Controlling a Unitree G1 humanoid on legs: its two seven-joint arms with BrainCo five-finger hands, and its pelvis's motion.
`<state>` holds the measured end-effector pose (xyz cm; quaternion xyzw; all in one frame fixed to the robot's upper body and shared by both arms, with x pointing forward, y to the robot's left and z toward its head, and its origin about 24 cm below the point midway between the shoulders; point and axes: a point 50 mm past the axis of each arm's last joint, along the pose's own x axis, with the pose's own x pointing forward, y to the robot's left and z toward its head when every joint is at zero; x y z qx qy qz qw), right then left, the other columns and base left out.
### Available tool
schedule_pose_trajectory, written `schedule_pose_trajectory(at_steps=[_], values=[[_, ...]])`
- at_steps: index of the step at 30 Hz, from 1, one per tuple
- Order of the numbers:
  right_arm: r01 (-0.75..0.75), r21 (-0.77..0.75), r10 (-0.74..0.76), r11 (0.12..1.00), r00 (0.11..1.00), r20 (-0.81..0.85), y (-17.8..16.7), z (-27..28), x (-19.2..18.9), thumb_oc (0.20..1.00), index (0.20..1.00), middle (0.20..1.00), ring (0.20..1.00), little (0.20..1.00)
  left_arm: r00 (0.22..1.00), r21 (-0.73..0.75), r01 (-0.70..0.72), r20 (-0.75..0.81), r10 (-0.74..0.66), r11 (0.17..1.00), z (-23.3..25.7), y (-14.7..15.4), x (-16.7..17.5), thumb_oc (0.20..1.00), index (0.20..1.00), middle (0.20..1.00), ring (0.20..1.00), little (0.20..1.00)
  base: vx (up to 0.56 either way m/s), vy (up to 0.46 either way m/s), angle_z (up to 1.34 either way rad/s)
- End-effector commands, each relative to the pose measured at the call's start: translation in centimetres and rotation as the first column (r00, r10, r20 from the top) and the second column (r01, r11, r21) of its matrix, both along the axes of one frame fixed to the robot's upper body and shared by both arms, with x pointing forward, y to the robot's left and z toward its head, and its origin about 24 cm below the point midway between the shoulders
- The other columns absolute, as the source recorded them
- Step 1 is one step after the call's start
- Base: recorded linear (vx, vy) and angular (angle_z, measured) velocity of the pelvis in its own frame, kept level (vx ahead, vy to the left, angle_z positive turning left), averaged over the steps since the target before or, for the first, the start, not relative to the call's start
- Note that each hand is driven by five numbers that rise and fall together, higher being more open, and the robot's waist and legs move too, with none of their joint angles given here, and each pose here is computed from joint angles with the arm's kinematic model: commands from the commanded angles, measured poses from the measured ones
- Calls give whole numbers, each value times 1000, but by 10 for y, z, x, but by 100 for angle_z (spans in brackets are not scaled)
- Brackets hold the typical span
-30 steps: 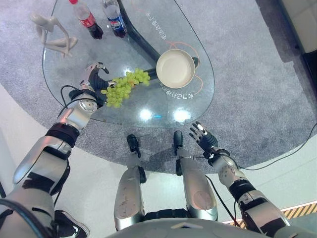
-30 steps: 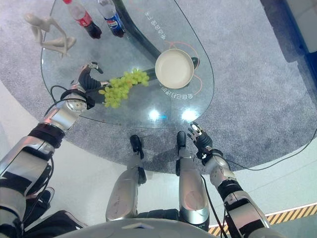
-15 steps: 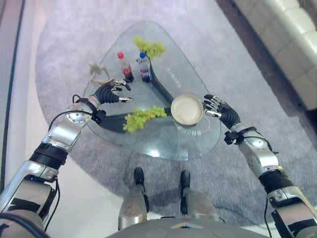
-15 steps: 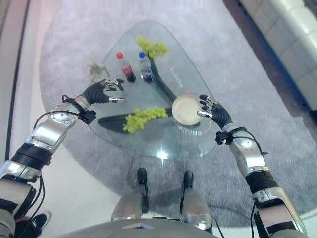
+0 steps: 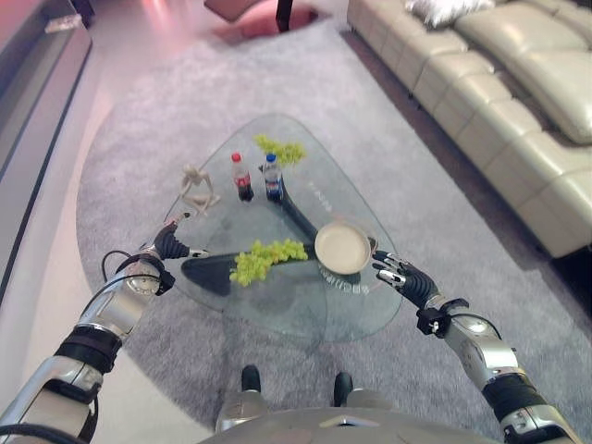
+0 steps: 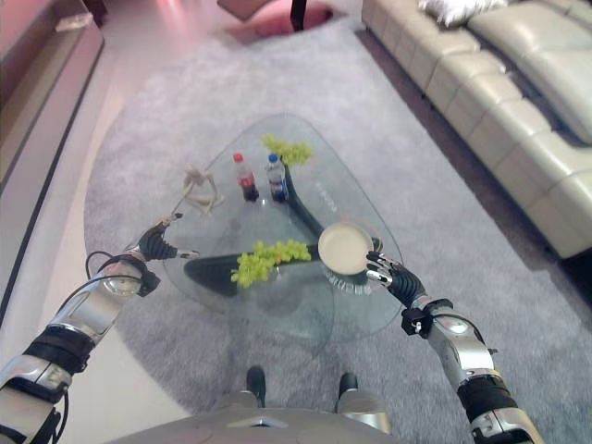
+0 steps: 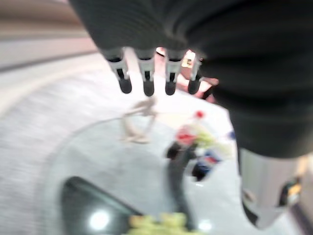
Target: Pick up fruits into the plate
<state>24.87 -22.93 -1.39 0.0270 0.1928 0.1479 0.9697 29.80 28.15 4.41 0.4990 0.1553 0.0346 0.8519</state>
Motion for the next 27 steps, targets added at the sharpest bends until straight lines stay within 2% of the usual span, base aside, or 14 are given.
schedule_pose_trajectory(at_steps=[1,4,12,27], values=[[-11,25,6,1000,983,183,11,46,43,1000,1000,1000,1000,1000,959,61,-139,258,119,988,57,5,46,1000,1000,1000,1000,1000,-480,60,-5],[5,48,-15,999,979,205,15,55,58,1000,1000,1000,1000,1000,936,97,-213,306,174,972,77,6,63,1000,1000,1000,1000,1000,-331,76,-16],[6,127,-25,992,988,154,25,40,65,1000,1000,1000,1000,1000,906,220,-328,350,240,919,102,7,82,1000,1000,1000,1000,1000,-99,65,-19],[4,241,-39,971,989,144,50,29,65,1000,1000,1000,1000,1000,815,181,-433,497,297,883,147,-1,95,1000,1000,1000,1000,1000,-47,-36,-2]])
